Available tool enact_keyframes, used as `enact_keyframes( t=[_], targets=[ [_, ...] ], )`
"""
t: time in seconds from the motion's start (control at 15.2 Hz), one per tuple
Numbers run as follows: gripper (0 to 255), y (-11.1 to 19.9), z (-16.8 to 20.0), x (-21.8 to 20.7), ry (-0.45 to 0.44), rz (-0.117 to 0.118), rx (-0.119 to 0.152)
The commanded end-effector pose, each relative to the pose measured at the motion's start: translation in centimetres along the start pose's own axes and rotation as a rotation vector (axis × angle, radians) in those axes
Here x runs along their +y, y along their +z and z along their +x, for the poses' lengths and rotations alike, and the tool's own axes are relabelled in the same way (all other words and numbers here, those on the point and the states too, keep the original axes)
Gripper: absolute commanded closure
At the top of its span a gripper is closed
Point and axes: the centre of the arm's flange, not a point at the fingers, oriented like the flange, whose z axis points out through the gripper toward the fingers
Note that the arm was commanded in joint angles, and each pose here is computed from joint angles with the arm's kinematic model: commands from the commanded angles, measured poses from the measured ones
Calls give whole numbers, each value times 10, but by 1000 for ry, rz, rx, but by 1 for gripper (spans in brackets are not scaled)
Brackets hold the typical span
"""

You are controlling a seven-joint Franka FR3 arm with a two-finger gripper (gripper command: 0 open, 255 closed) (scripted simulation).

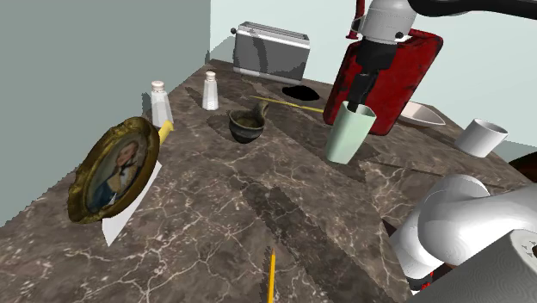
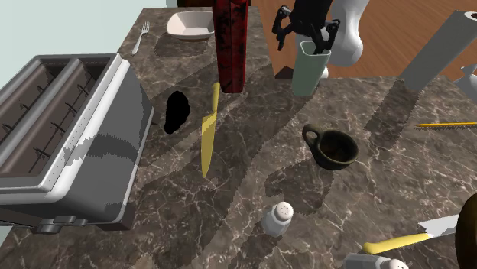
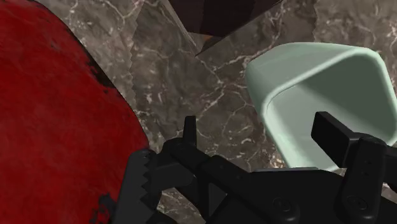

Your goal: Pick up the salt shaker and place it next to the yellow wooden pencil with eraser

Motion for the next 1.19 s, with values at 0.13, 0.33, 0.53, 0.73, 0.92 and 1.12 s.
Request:
enact_keyframes(
  t=[0.13, 0.33, 0.53, 0.73, 0.92, 1.12],
  targets=[
    [0, 3, 23, -6, -8, 2, 19],
    [0, 6, 57, -15, -20, 6, 47],
    [0, 9, 91, -24, -32, 9, 75],
    [0, 10, 124, -34, -44, 13, 103],
    [0, 11, 158, -44, -56, 16, 131],
    [0, 10, 192, -55, -67, 20, 159]
  ],
)
